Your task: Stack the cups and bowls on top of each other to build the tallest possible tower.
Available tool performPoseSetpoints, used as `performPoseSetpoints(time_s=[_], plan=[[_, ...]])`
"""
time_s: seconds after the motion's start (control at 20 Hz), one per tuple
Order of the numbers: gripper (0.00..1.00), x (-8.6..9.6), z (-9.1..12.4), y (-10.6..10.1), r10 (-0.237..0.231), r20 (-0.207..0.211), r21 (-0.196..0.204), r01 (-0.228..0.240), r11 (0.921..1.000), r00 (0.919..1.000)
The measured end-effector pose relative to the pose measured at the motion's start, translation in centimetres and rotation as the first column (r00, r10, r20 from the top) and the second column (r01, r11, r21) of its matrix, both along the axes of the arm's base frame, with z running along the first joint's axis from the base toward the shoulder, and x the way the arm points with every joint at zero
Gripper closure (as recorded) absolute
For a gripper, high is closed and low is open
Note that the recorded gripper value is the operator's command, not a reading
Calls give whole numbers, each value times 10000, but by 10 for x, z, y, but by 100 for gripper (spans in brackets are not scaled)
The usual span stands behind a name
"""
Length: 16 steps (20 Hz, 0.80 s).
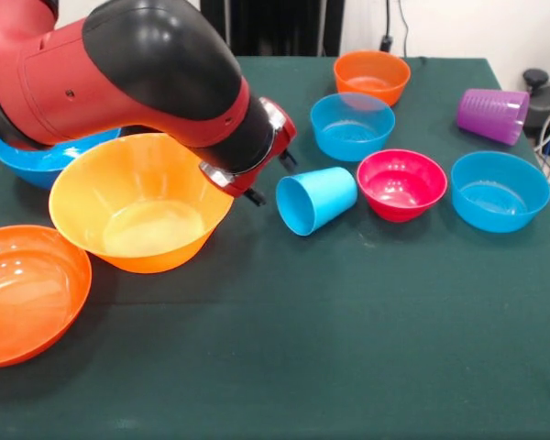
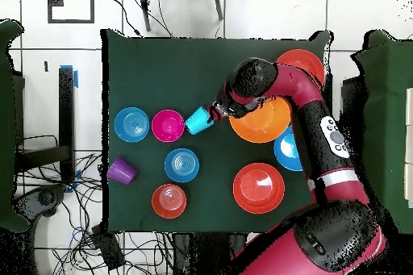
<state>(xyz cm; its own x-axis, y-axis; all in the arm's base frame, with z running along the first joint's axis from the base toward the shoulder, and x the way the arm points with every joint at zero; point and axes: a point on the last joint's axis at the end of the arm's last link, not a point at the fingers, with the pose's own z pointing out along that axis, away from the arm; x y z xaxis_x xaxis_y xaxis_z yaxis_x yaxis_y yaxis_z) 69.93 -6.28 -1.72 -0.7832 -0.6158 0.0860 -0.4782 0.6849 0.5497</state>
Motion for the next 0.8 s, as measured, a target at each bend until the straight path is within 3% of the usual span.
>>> performPoseSetpoints(time_s=[0.8], plan=[[0,-30,-5,23,546,-329,349,-535,9980,9980]])
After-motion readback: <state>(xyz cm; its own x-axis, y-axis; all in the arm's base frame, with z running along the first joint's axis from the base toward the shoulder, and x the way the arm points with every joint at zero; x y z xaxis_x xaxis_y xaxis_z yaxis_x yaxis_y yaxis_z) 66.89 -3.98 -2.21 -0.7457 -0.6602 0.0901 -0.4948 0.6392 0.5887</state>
